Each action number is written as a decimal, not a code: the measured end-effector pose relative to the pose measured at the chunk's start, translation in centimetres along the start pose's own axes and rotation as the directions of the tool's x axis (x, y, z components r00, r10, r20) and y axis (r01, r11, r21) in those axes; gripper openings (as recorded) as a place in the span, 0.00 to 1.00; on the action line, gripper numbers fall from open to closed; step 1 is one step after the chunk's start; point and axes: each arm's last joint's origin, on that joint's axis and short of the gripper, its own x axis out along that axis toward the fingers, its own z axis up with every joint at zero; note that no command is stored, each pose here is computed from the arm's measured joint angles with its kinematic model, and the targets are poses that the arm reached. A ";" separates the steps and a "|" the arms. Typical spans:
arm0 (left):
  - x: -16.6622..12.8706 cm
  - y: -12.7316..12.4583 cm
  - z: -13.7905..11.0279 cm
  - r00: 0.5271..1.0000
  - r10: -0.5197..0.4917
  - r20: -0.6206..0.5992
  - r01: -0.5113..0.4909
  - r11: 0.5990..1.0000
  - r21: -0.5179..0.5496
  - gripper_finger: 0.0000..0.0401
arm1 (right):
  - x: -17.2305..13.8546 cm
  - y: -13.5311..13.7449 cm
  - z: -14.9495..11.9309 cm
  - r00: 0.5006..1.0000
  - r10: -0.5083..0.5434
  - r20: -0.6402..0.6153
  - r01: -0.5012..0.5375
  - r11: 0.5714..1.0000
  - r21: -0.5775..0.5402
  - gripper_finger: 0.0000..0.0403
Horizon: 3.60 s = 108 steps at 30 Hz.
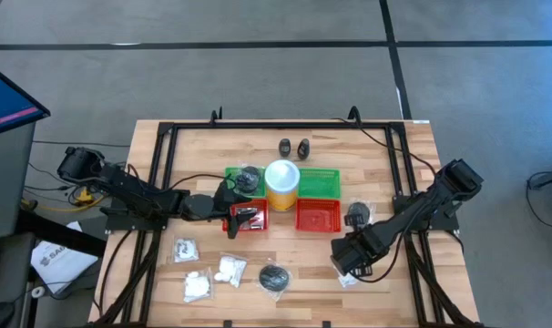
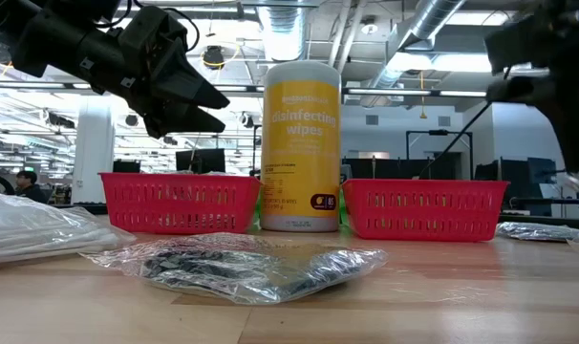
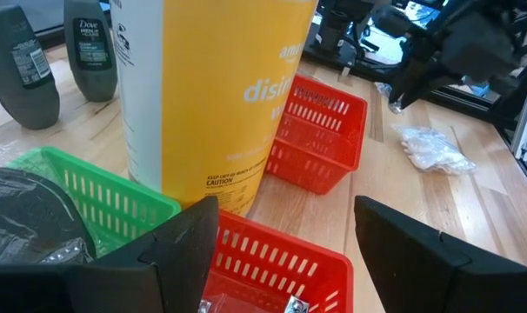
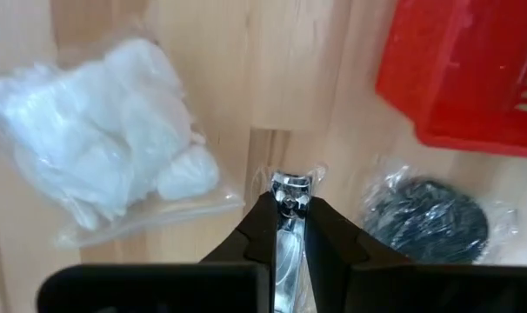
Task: Pick & Place Travel size toiletries
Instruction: Put the nail cutter into the left red basket
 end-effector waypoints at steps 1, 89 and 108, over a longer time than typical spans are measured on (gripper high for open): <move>0.0 0.0 0.0 1.000 -0.001 0.001 0.001 1.000 -0.001 0.65 | -0.3 0.0 0.1 1.000 -0.002 0.004 0.002 1.000 -0.003 0.07; -0.3 -0.7 6.0 0.879 -0.192 0.437 0.081 0.962 0.261 0.50 | -9.6 -13.2 14.0 0.210 -0.219 0.953 -0.025 0.973 0.230 0.07; -0.3 -0.8 5.9 0.877 -0.229 0.422 0.115 0.954 0.278 0.09 | -9.3 -13.4 13.9 0.233 -0.204 0.951 -0.034 0.975 0.218 0.11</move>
